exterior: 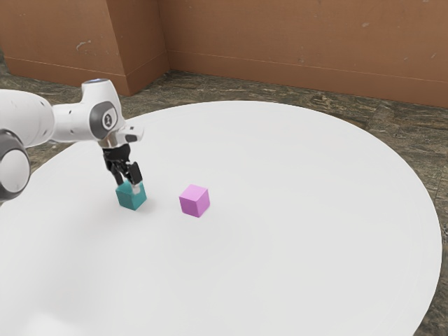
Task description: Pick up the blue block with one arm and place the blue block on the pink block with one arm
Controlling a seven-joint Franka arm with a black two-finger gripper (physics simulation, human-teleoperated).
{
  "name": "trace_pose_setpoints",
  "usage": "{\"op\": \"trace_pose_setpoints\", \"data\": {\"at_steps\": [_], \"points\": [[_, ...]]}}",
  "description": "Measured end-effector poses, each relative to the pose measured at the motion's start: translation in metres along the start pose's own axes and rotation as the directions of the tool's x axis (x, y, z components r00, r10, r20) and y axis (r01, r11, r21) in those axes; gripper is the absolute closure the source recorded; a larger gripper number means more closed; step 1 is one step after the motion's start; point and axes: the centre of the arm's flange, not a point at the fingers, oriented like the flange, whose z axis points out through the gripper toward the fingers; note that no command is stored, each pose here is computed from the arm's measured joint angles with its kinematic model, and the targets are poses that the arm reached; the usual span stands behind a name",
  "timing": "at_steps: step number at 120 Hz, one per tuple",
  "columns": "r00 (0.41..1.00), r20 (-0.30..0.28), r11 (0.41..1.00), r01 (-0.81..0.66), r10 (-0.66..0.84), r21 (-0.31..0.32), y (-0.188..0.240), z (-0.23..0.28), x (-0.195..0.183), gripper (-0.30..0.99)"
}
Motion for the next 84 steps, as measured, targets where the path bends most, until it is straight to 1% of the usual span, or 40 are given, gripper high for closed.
{"op": "trace_pose_setpoints", "data": {"at_steps": [26, 46, 73, 84], "points": [[1.000, -0.009, 1.000, -0.024, 0.024, -0.003, -0.007, 0.003, 0.005, 0.00], [0.999, -0.006, 0.999, -0.035, 0.035, -0.010, -0.012, 0.010, 0.006, -0.02], [0.999, -0.016, 0.999, -0.044, 0.044, -0.007, -0.019, 0.003, 0.006, 0.00], [0.999, -0.020, 0.999, -0.034, 0.033, -0.017, -0.019, 0.003, 0.006, 0.00]]}}
